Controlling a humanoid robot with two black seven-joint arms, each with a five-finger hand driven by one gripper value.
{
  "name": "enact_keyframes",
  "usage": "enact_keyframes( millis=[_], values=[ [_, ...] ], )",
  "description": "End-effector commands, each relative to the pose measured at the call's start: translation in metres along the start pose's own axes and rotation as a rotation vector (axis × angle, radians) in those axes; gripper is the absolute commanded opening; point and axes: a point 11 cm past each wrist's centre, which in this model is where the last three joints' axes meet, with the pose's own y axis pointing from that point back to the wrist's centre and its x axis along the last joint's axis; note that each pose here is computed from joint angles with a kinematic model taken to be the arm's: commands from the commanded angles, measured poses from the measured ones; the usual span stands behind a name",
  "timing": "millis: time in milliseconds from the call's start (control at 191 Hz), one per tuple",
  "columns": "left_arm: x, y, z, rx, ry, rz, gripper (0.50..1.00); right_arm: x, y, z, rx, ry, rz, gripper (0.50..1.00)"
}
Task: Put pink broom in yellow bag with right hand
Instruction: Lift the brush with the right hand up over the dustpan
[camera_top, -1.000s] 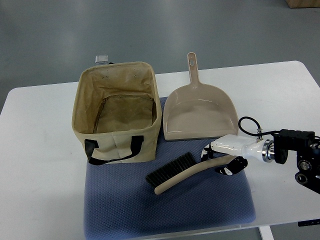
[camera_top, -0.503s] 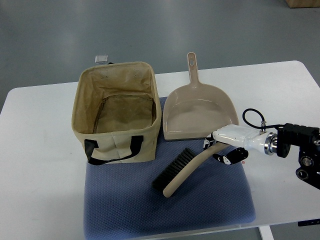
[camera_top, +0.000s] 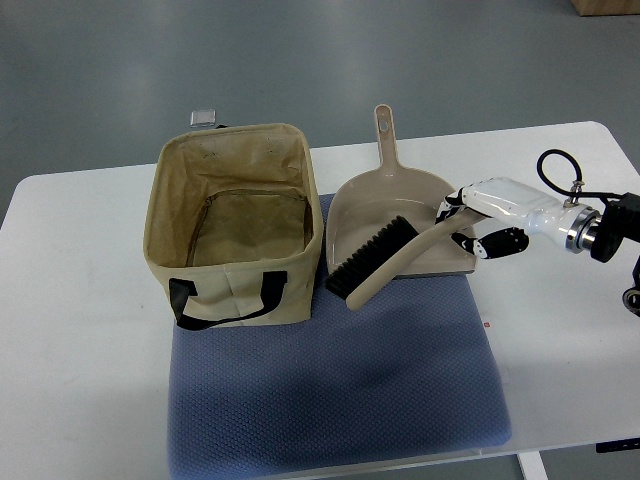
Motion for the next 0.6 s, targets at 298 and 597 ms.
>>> enact_keyframes(
  millis=[298,597],
  values=[
    [0.000,0.000,0.000,0.000,0.000,0.000,1.000,0.099,0.012,0.028,-0.079,0.076,0.169,0.500],
    [0.000,0.000,0.000,0.000,0.000,0.000,1.000,0.166,-0.011,-0.014,0.011,0.178,0.241,0.500]
  ],
)
